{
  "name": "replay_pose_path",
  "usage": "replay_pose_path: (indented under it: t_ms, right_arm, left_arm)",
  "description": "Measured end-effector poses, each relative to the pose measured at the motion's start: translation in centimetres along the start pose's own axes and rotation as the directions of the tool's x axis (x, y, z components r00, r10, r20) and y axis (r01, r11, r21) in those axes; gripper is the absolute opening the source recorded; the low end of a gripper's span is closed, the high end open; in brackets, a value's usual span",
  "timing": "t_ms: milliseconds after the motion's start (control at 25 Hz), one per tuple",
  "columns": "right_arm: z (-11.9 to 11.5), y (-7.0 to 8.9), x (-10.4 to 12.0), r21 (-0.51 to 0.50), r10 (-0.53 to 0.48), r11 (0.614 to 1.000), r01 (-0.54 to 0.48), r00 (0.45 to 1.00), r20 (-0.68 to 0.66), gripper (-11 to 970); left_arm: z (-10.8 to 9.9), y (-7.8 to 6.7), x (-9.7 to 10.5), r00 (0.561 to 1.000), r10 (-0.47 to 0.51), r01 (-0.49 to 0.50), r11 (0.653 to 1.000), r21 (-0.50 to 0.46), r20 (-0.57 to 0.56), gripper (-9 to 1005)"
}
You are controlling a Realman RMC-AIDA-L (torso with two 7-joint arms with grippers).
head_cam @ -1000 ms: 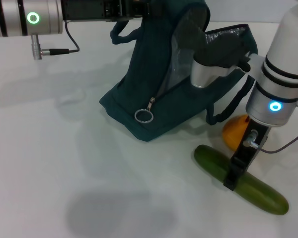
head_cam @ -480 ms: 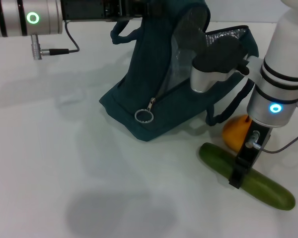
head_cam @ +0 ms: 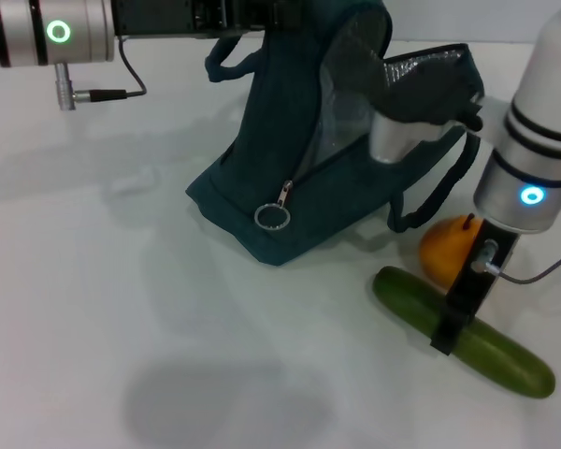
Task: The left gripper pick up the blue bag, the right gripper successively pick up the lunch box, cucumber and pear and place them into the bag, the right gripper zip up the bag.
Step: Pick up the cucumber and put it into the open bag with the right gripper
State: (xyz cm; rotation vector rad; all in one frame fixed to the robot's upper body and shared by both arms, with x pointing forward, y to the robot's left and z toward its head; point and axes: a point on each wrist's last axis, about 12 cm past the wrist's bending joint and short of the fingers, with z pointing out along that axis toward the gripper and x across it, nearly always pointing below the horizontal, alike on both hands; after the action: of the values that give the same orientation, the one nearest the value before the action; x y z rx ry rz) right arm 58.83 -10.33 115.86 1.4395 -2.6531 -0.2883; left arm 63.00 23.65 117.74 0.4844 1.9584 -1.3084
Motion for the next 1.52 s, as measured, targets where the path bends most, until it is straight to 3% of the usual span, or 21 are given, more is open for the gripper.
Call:
replay_pose_path:
  t_ms: [240,400,600,760,880,1000,1160,1280,1520]
  right_arm:
    - [-1.2,-1.7,2.6,-0.211,0.04,0.977,-0.009,0.989,0.144,572]
    - [-1.8,-2.9,5.5,-0.373,0.086,0.927,0.023,0.959,0.271,572]
    - [-3.1,-4.3,9.1,-0.521,0.14,0.842,0.143,0.874,0.466,571]
    - [-4.2,-4.8,11.6,-0.555,0.166,0.774,0.306,0.747,0.643,571]
    - [-5.3,-5.3,13.2,-0.444,0.163,0.776,0.447,0.538,0.827,571]
    - [-6.1,-5.4,13.8,-0.211,0.068,0.803,0.558,0.265,0.962,571]
    - [-4.8,-5.2,14.1,0.077,-0.095,0.843,0.533,0.006,0.995,571]
    - [-2.9,-5.1,13.8,0.254,-0.238,0.856,0.45,-0.093,0.967,571]
    - [-0.5,-5.5,12.8,0.458,-0.418,0.826,0.327,-0.189,0.889,571]
  left_arm:
    - [0.0,0.0,0.0,1.0,0.003,-0.003,1.0,-0.002,0.001,54]
    - [0.0,0.0,0.0,1.0,0.001,-0.001,1.0,0.0,0.001,54]
    - [0.2,-0.1,0.0,1.0,-0.001,0.001,1.0,0.003,0.001,53]
    - [0.3,-0.1,0.0,1.0,-0.009,0.009,1.0,0.006,0.001,53]
    - [0.5,-0.3,-0.1,1.0,-0.012,0.011,1.0,0.015,0.005,53]
    - [0.4,-0.3,-0.2,1.0,-0.013,0.013,1.0,0.016,0.006,53]
    - [0.3,-0.2,-0.1,1.0,-0.022,0.022,1.0,0.013,0.007,53]
    - [0.2,-0.2,0.0,1.0,-0.029,0.028,1.0,0.012,0.008,53]
    - [0.3,-0.1,0.3,0.999,-0.049,0.049,0.999,0.015,0.008,54]
